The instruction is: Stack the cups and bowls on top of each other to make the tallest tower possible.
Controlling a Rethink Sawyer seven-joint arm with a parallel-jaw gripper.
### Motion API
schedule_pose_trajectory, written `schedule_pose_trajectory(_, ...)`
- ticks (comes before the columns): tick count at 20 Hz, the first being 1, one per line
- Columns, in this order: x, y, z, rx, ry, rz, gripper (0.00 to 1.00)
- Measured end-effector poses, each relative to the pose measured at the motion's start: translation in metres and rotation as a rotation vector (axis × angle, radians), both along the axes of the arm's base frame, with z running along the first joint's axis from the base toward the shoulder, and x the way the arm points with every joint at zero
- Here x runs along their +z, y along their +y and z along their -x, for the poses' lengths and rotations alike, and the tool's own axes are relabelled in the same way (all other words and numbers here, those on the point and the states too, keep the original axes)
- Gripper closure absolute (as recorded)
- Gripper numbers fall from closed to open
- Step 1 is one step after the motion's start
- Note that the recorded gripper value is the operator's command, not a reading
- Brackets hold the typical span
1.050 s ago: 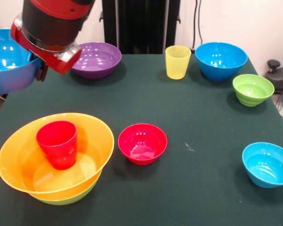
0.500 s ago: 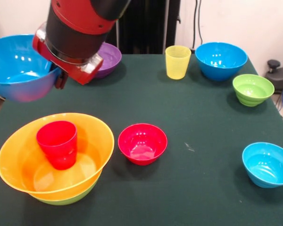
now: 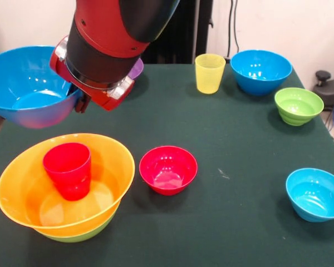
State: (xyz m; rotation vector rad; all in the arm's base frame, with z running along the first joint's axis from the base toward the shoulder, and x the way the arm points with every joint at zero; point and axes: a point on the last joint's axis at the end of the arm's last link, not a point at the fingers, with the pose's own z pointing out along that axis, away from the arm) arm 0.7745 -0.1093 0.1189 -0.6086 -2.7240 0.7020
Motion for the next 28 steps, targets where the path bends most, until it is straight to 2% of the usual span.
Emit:
schedule_pose_trajectory(9,0.000,0.011,-0.019,-0.013,-0.004,-0.003,1.00)
schedule_pose_trajectory(19,0.006,0.026,-0.046,-0.013,-0.050,-0.014,1.00)
schedule_pose_trajectory(28,0.001,0.034,-0.054,-0.020,-0.064,-0.047,1.00)
